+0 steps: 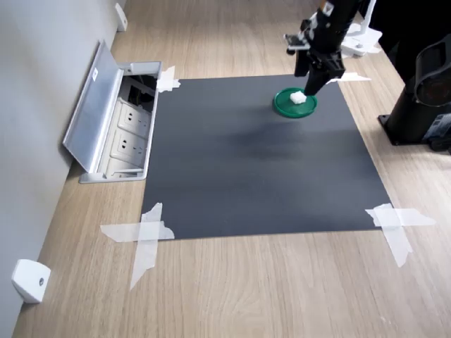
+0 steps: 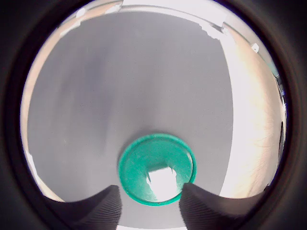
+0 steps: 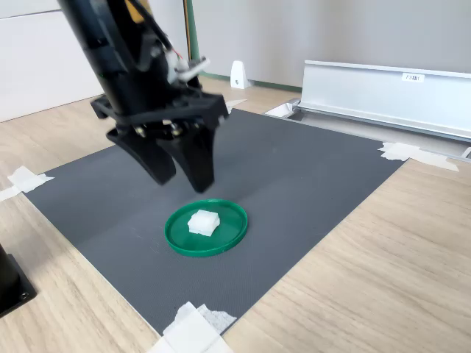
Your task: Grasp a white terminal and put it on the green lid.
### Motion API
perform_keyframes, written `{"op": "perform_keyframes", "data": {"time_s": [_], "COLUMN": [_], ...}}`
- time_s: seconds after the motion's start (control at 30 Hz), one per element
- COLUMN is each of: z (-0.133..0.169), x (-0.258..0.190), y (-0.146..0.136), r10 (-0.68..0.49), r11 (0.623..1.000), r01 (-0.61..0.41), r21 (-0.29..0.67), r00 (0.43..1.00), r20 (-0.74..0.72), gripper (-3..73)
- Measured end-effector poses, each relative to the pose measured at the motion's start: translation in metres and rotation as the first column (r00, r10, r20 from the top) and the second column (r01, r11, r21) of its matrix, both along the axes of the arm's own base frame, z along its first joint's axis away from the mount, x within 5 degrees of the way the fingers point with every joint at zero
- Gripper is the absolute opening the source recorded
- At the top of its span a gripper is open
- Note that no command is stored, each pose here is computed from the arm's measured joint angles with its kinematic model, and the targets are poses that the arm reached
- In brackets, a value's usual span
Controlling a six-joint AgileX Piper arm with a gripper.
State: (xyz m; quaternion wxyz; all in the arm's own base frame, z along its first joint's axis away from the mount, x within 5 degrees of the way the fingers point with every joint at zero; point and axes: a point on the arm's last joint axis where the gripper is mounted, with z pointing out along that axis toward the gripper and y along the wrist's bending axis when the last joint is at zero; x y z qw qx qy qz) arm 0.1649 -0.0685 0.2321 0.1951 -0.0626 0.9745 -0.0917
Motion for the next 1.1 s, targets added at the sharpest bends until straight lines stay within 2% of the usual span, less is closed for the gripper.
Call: {"op": "perform_keyframes", "data": {"time_s": [0.13,0.2,0.27,0.4,0.5,0.6,0.77,0.93,1.03,1.1], "z": [0.023,0.036,0.048,0.071,0.079,0.076,0.06,0.03,0.01,-0.003], "x": [-0.014,-0.021,-0.028,-0.046,-0.06,-0.071,-0.086,-0.102,-0.111,-0.114], "y": [0.007,0.011,0.015,0.021,0.026,0.031,0.046,0.057,0.061,0.063], "r10": [-0.021,-0.071,-0.148,-0.295,-0.363,-0.354,-0.254,-0.184,-0.147,-0.126], "r11": [0.999,0.997,0.988,0.955,0.93,0.932,0.967,0.982,0.986,0.987], "r01": [0.025,0.078,0.149,0.265,0.3,0.285,0.154,0.04,-0.009,-0.034], "r21": [-0.024,-0.015,0.026,0.136,0.211,0.222,0.202,0.187,0.168,0.156], "r00": [0.99,0.963,0.916,0.776,0.668,0.597,0.535,0.464,0.436,0.437], "r20": [0.141,0.259,0.372,0.558,0.649,0.72,0.806,0.867,0.888,0.891], "gripper": [28.4,19.7,12.7,1.9,0.0,-0.5,-0.5,-0.5,-0.5,-0.5]}}
